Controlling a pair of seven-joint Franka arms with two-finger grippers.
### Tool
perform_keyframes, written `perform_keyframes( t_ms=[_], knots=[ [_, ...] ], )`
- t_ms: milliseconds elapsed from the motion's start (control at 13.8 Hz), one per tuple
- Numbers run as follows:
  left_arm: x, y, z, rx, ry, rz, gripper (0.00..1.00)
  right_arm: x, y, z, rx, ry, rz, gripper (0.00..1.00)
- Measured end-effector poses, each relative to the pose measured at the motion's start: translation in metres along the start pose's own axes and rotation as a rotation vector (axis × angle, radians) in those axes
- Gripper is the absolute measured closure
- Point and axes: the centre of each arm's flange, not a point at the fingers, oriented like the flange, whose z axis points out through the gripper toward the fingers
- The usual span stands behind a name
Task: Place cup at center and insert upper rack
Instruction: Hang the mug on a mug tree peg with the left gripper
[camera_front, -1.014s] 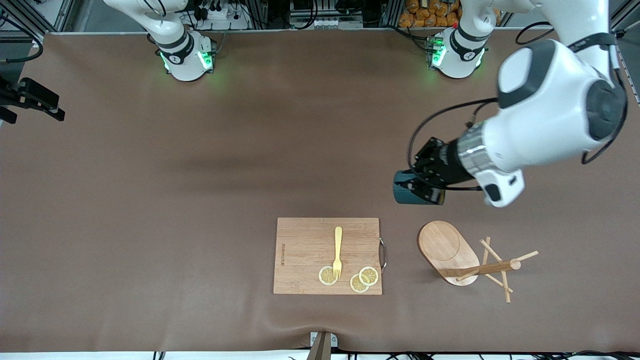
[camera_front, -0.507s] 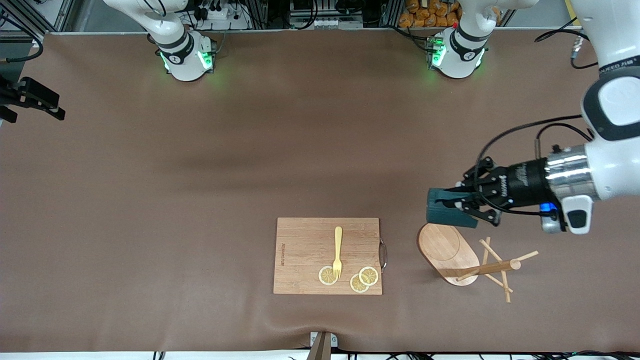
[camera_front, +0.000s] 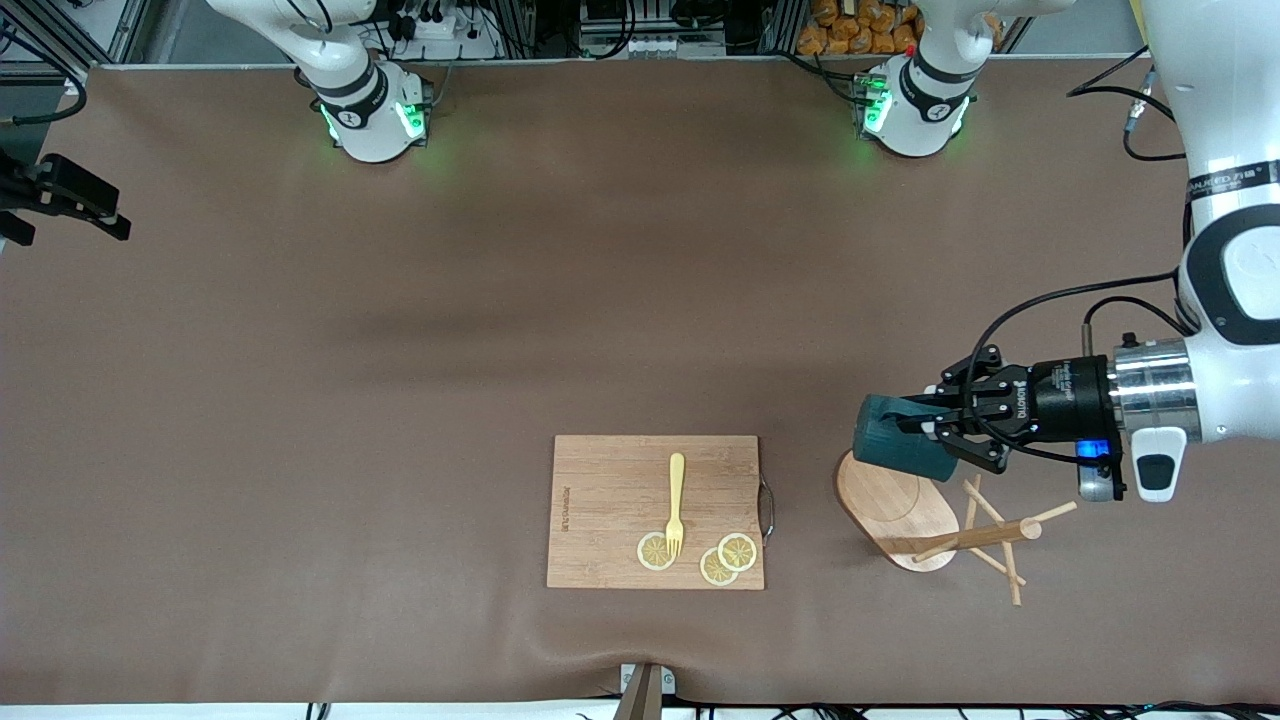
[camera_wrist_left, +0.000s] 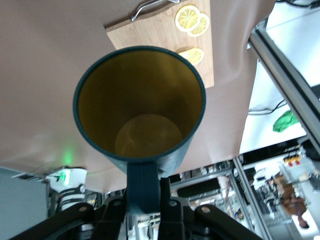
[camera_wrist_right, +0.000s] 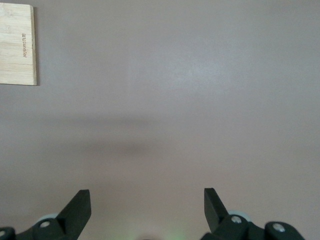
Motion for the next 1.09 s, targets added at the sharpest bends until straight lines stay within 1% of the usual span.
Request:
perform_keyframes(
  t_ms=[145, 290, 435, 797, 1087],
  knots=[
    [0.025, -0.009, -0.018, -0.014, -0.071, 0.032, 0.79, 0.000, 0.000, 0.001, 0.000, -0.002, 0.000, 0.00],
    [0.049, -0.016, -0.028, -0.026, -0.111, 0.035, 0.79, 0.001, 0.000, 0.002, 0.000, -0.004, 0.000, 0.00],
    [0.059, -0.017, -0.028, -0.028, -0.120, 0.036, 0.79, 0.001, 0.000, 0.002, 0.001, -0.005, 0.000, 0.00],
    [0.061, -0.016, -0.021, -0.027, -0.130, 0.101, 0.79, 0.001, 0.000, 0.003, 0.001, -0.006, 0.000, 0.00],
    [0.081, -0.017, -0.020, -0.068, -0.179, 0.109, 0.79, 0.001, 0.002, 0.003, -0.003, -0.008, 0.003, 0.00]
  ],
)
